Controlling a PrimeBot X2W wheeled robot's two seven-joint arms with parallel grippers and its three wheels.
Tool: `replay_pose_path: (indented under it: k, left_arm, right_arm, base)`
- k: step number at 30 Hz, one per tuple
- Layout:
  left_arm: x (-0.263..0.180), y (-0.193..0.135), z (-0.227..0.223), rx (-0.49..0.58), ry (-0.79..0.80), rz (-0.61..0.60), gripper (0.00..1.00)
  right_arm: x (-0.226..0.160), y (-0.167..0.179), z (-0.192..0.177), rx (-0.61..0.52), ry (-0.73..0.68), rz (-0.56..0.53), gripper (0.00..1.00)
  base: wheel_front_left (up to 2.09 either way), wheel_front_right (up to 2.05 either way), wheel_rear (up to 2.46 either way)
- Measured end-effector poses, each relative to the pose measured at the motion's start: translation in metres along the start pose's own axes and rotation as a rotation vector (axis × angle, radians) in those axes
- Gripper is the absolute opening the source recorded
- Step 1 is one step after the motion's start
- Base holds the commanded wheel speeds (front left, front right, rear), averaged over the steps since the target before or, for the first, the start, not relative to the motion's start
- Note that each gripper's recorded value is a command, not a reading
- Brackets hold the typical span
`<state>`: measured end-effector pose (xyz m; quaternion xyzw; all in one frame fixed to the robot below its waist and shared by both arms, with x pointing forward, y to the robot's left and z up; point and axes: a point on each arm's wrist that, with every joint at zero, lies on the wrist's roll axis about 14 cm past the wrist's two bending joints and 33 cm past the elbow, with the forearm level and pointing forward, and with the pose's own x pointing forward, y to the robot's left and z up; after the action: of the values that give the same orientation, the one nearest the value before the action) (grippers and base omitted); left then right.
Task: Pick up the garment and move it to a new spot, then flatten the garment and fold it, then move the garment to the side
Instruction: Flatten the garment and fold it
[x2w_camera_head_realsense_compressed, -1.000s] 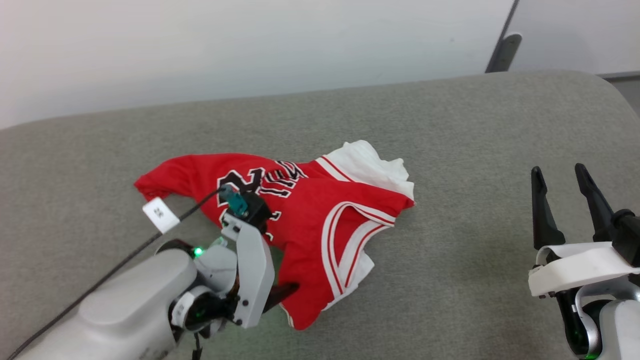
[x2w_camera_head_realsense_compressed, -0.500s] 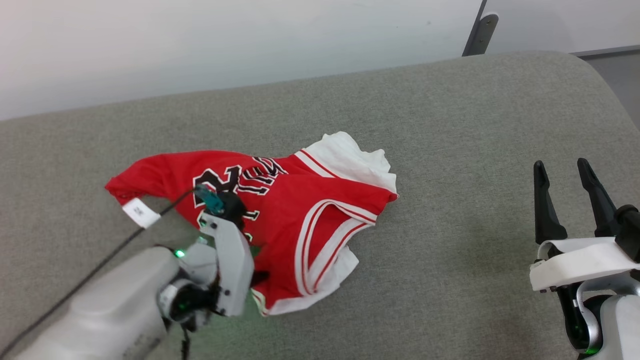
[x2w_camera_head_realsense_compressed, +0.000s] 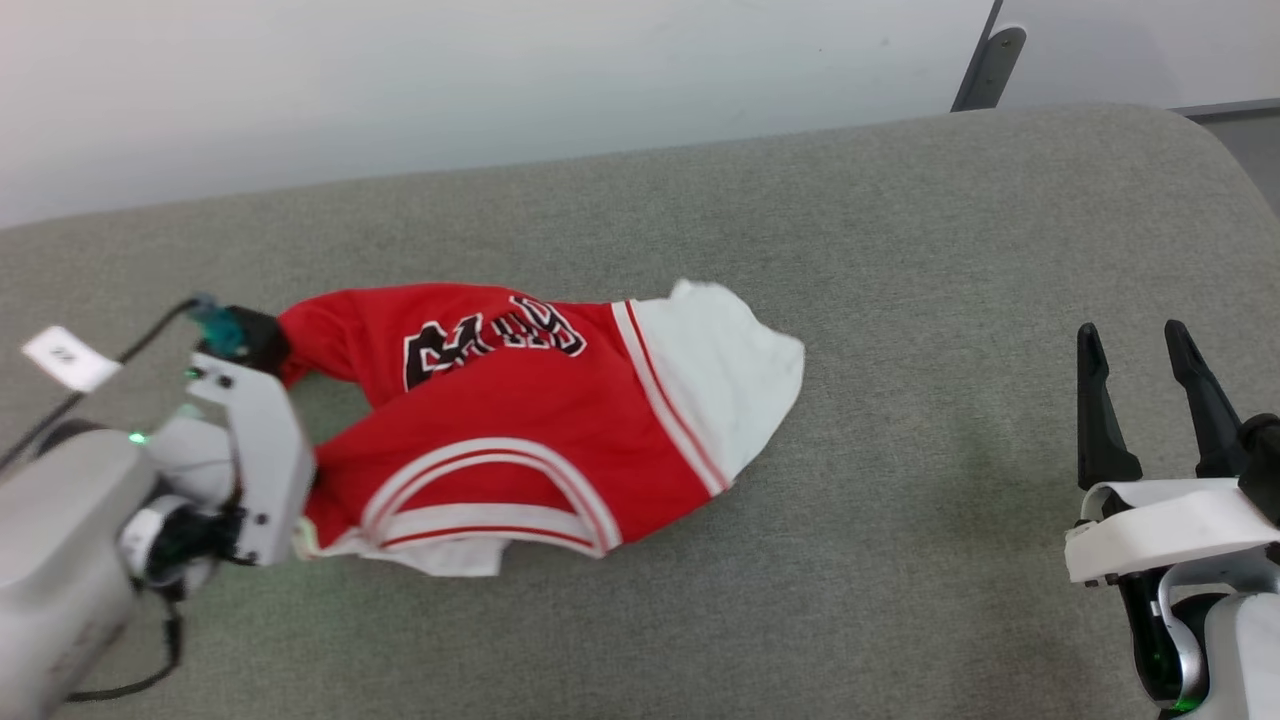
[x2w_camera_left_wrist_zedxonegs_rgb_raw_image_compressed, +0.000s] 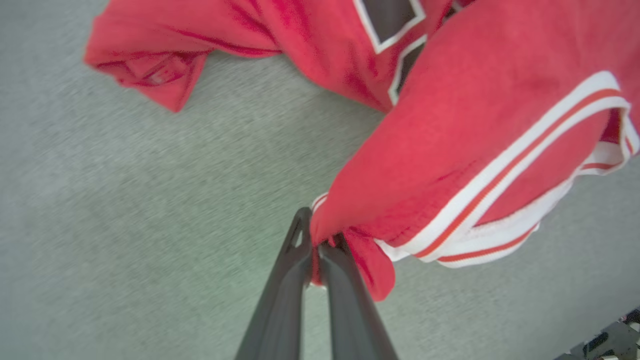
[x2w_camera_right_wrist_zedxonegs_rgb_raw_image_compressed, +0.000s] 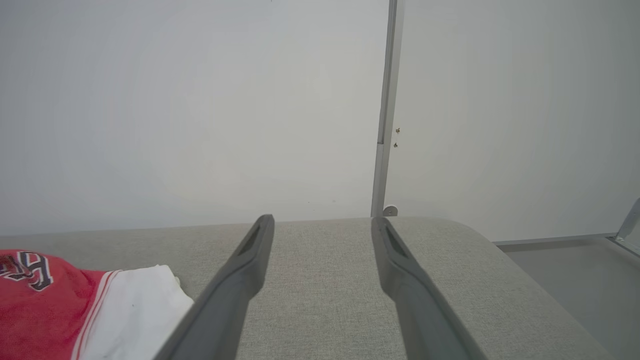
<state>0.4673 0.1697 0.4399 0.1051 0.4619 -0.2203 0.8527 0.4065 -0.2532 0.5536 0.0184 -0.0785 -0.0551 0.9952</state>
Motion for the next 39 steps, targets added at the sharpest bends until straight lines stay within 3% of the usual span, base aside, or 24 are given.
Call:
replay_pose_path:
  k: [4,8,15,24,25,26,28,30,39]
  left_arm:
    - [-0.01,0.026,-0.004,0.0,0.006,0.079,0.0]
    - [-0.018,0.016,0.027,0.009,-0.103,0.044,0.0]
    - [-0.021,-0.068,0.073,0.08,-0.245,-0.194,0.0]
    - [-0.009,-0.172,0.037,0.156,-0.128,-0.475,0.0]
    - [-0.007,-0.175,0.032,0.169,-0.115,-0.478,0.14]
    - [-0.004,-0.177,0.028,0.17,-0.103,-0.479,0.35]
    - [0.001,-0.179,0.02,0.163,-0.082,-0.48,0.58]
    - [0.004,-0.18,0.015,0.161,-0.075,-0.478,1.0]
    - [-0.008,-0.162,0.033,0.118,-0.129,-0.448,1.0]
  right_arm:
    - [0.0,0.002,-0.001,0.004,0.003,0.003,1.0]
    - [0.0,0.003,-0.002,0.007,0.003,0.004,1.0]
    - [-0.001,0.004,-0.004,0.009,0.009,0.007,1.0]
    - [-0.004,0.004,-0.003,0.004,0.013,0.007,1.0]
    - [-0.005,0.003,-0.004,0.004,0.014,0.007,1.0]
    - [-0.005,0.003,-0.004,0.003,0.016,0.006,1.0]
    - [-0.006,0.003,-0.005,0.003,0.018,0.006,1.0]
    - [-0.006,0.003,-0.006,0.003,0.021,0.005,1.0]
    - [-0.004,0.003,-0.004,0.008,0.015,0.002,1.0]
  base:
    - [0.0,0.0,0.0]
    - [0.0,0.0,0.0]
    - [0.0,0.0,0.0]
    - [0.0,0.0,0.0]
    - [0.0,0.0,0.0]
    - [0.0,0.0,0.0]
    - [0.0,0.0,0.0]
    - [0.0,0.0,0.0]
    - [0.0,0.0,0.0]
